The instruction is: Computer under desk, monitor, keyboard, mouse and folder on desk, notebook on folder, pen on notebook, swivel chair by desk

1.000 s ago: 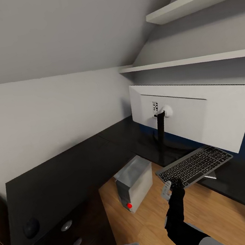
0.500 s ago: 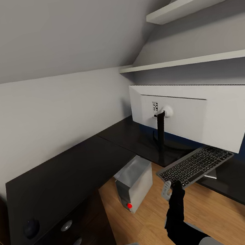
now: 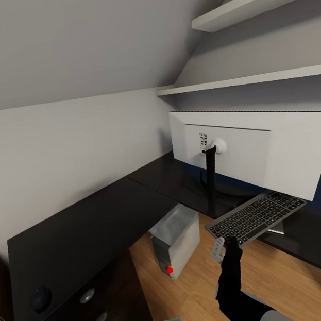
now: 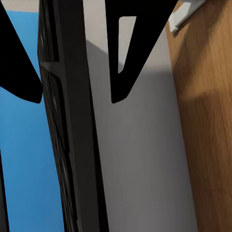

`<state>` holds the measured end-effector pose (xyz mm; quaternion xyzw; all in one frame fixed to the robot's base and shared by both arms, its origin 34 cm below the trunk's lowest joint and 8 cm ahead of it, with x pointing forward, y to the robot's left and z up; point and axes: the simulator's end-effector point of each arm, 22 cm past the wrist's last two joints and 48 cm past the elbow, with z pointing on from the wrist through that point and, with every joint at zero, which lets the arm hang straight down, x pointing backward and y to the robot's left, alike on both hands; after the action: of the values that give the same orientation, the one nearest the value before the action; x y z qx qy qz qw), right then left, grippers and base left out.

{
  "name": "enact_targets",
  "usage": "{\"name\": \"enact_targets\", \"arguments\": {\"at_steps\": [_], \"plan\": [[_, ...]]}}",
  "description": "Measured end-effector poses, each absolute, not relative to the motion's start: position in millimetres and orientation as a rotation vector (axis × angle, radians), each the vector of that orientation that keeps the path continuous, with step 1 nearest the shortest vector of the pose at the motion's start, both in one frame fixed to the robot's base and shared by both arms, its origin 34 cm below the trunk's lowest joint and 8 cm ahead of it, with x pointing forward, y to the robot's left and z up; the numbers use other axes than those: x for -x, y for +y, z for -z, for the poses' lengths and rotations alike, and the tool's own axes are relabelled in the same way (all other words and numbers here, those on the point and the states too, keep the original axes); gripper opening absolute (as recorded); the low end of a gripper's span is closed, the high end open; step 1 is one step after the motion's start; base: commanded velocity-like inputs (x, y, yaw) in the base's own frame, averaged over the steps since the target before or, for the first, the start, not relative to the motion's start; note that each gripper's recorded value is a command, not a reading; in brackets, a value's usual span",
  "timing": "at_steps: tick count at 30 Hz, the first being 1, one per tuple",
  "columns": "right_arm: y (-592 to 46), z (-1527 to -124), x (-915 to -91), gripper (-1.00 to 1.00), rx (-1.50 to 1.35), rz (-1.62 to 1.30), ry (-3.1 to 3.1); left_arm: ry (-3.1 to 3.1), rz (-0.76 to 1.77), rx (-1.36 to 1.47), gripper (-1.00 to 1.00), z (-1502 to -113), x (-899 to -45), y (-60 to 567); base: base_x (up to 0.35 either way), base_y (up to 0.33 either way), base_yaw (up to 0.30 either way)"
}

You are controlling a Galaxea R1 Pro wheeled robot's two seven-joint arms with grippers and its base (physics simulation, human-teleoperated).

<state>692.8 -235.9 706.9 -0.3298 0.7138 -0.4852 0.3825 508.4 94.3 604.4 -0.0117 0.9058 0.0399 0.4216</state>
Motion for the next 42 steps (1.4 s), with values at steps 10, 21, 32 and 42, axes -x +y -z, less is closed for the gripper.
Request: {"name": "enact_targets", "arguments": {"at_steps": [10, 21, 32, 42], "plan": [[-236.3, -713.8, -693.2, -1.00, 0.838, 1.237, 1.824, 2.270, -0.099, 0.030, 1.00, -611.5, -508.9, 94.2, 0.000, 0.000, 0.000], [-238.0, -719.1, -693.3, -1.00, 0.839, 1.242, 1.825, 2.270, -0.099, 0.030, 1.00, -616.8, -509.2, 94.2, 0.000, 0.000, 0.000], [-238.0, -718.7, -693.4, -1.00, 0.840, 1.242, 1.826, 2.271, -0.099, 0.030, 1.00, -616.1, -509.1, 94.2, -0.062, -0.022, 0.000], [-238.0, -718.5, -693.3, -1.00, 0.840, 1.242, 1.826, 2.288, -0.107, 0.018, 1.00, -609.0, -503.7, 95.0, -0.146, -0.011, 0.000]]}}
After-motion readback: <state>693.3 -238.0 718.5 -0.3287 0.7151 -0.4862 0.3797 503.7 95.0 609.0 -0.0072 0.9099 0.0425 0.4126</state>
